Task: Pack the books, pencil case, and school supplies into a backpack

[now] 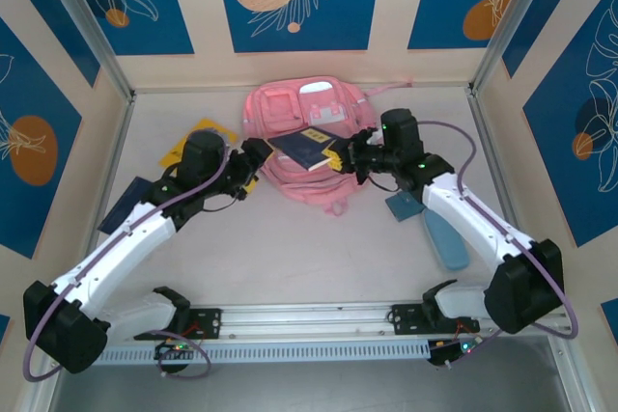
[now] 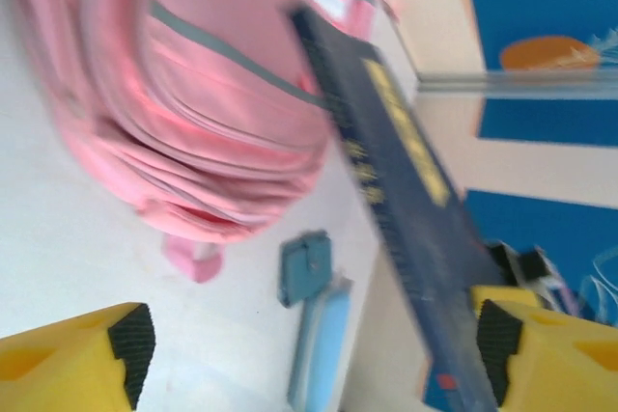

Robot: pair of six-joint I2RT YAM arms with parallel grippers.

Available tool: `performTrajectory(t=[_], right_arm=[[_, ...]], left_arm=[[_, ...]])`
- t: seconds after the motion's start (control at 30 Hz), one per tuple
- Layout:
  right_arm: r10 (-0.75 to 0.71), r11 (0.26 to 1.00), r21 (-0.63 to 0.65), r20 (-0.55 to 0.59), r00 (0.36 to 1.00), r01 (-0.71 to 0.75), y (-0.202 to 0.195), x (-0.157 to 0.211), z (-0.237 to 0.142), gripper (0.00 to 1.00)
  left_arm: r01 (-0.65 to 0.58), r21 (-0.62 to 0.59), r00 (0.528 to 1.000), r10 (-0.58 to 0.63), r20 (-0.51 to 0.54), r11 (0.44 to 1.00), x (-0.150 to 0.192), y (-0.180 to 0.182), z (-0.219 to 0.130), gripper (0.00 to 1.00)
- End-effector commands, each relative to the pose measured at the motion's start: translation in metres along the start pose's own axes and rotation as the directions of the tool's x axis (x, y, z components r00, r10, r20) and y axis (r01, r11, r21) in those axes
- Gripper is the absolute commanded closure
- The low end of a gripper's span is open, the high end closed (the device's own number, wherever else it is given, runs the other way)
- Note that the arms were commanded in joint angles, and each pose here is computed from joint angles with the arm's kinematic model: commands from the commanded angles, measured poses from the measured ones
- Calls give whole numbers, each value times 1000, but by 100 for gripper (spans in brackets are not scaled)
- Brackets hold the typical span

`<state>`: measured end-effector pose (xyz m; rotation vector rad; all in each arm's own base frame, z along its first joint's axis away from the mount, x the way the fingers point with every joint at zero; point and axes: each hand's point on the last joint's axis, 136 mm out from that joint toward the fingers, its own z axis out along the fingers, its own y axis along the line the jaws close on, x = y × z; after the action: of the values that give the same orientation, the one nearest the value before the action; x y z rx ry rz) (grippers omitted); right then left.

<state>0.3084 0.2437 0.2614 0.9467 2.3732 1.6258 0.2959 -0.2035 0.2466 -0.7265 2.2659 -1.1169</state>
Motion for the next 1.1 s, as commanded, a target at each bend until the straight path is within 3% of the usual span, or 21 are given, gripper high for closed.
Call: performTrajectory(t=[0.0,0.13,0.2,0.3,0.47,0.63,0.73,0.9,1.07], right_arm=[[-186,980,94,94,978,177,-10,-12,-34,99],[-232,963,176,148,961,205,-30,-36,-59,99],[-257,952,217,184,949,216,-40,-49,-73,99],[-285,938,266,230,930,221,-52,-63,-91,98],[-238,951,257,264,935,170,-66,-78,-108,98],[-201,961,237,259,945,140,-73,-78,-113,98],[-188,963,241,268,945,123,-78,-77,-116,98],[-168,966,239,276,946,102,-84,-74,-120,97],[-163,966,239,279,946,96,-87,-70,-122,97]], left_arm=[[-317,-179,945,327,29,931,-16,19,-8,7],[-560,-222,826,557,-82,798,-20,11,14,5],[-634,-260,769,628,-118,728,-26,11,29,3],[-722,-225,691,696,-194,654,-23,2,57,1],[-874,-164,484,786,-385,457,-6,0,107,0],[-954,-41,280,831,-481,298,15,1,152,2],[-967,-1,216,822,-527,254,24,7,176,7],[-967,87,139,786,-602,238,44,19,207,23],[-973,127,70,773,-630,192,49,31,224,25]])
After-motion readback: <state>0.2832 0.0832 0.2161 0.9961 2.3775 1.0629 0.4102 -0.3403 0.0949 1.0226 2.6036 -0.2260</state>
